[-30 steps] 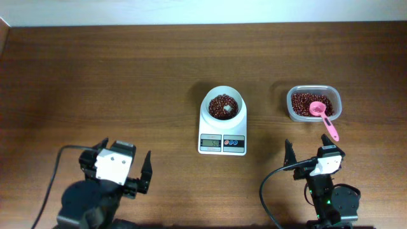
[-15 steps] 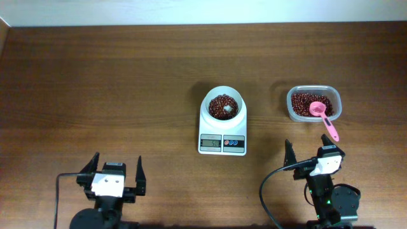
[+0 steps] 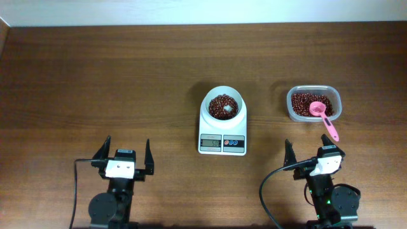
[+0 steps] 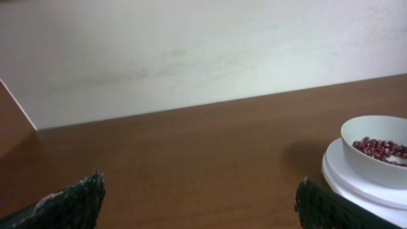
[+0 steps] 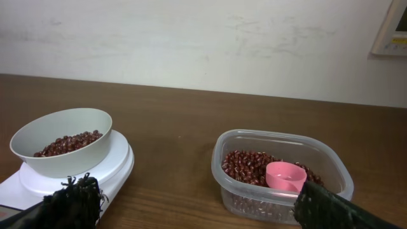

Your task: Scoop and weigh 50g on scale

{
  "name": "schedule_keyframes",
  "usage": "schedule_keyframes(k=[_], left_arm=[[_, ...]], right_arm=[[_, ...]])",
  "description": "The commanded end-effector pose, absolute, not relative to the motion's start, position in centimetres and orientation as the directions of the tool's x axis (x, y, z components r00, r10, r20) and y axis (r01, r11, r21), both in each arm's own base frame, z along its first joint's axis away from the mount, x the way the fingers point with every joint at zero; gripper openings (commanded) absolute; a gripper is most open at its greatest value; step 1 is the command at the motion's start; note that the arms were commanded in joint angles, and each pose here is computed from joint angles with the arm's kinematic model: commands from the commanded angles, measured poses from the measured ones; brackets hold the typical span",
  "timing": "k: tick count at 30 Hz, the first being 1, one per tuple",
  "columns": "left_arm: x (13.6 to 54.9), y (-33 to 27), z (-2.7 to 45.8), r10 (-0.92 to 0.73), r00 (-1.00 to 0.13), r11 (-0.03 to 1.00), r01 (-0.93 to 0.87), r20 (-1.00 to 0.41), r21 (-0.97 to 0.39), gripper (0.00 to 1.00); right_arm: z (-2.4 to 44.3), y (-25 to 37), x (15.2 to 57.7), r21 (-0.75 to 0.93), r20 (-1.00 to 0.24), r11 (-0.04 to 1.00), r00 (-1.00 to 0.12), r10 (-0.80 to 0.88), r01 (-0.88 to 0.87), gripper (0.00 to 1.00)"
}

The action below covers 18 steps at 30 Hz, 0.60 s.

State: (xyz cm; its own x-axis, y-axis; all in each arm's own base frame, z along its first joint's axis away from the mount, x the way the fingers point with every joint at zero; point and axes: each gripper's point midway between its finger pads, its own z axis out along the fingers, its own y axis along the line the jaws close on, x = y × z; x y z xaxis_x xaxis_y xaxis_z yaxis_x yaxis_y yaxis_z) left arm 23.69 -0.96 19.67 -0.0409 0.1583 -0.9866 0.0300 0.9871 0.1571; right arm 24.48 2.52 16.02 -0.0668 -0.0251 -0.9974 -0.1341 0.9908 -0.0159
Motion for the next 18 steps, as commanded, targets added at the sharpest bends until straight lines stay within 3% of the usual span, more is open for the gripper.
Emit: schedule_keyframes(k=[1,14,18], left_arm=[[24.1,-0.9,18.9,0.144,-0.017,0.989,0.026,-0.989,0.143,0.99],[24.7,-0.8,17.5,0.142,0.002,0.989,0.029,-0.990,0.142,0.99],[24.6,-1.0,15.7,0.145,-0.069,0.989,0.051,-0.987,0.142,0.99]], right_arm=[[15.8,2.3,24.5,-0.015,-0.997,0.992,-0.067,-0.024,-0.125,0.99],[15.8,2.3,24.5,-0.015,-0.997,0.992,-0.067,-0.024,-0.125,0.99],[15.8,2.3,24.5,-0.015,-0.997,0.992,-0.067,-0.024,-0.125,0.99]])
